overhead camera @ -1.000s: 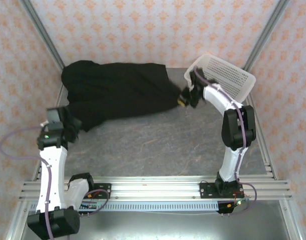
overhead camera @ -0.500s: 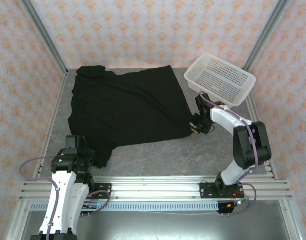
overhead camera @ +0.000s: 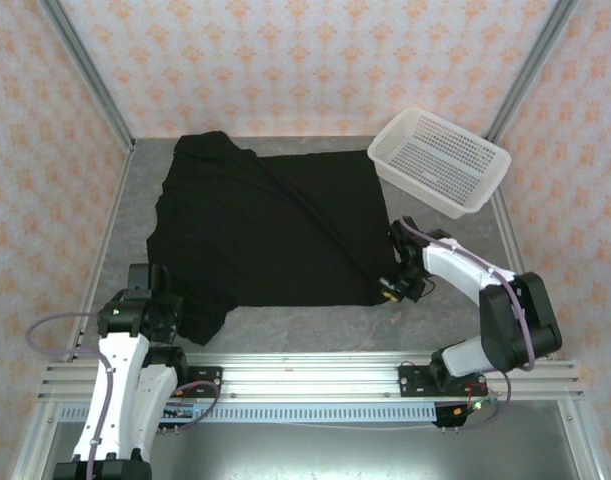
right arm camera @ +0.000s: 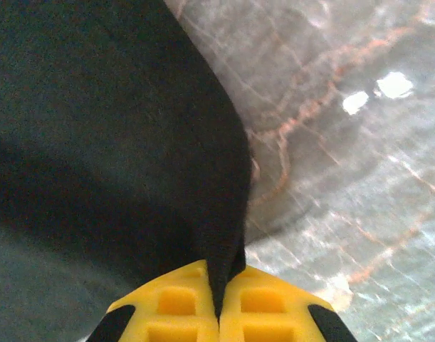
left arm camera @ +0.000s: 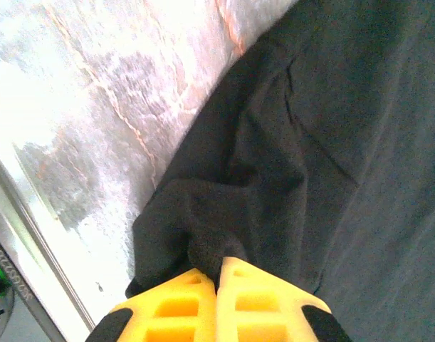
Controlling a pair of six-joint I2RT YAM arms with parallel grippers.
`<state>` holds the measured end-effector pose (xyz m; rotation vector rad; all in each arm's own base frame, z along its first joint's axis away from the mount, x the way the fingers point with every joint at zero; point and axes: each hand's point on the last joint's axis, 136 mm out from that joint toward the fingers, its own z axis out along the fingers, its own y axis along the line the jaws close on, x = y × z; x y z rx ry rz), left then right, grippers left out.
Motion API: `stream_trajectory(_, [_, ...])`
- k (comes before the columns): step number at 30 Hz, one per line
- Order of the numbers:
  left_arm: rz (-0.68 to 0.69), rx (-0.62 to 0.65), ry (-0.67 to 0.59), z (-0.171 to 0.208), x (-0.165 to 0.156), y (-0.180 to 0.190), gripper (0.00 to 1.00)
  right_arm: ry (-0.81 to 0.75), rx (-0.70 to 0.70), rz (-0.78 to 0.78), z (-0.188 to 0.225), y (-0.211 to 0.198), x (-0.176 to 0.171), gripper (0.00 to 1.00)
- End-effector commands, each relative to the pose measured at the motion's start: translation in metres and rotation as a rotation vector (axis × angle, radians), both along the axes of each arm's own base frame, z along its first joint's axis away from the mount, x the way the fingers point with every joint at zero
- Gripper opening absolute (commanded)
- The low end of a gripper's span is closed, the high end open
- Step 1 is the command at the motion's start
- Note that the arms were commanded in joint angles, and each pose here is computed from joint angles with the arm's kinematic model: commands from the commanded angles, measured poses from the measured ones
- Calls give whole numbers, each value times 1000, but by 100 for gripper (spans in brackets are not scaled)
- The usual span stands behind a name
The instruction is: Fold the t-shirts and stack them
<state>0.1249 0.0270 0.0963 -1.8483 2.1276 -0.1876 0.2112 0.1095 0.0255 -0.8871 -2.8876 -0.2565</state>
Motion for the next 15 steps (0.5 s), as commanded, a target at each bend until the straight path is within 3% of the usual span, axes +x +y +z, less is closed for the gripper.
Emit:
stream_trajectory(1, [91,142,51,19,-27,25,0,-55,20,48,5,14,32,0])
stream_trajectory(7, [188,246,77,43,-55,43,0,-58,3,104,11,30,47,0])
stream_trajectory(15, [236,355,-57,87,-56,61,0,-70,-135,96,33,-4,14,0])
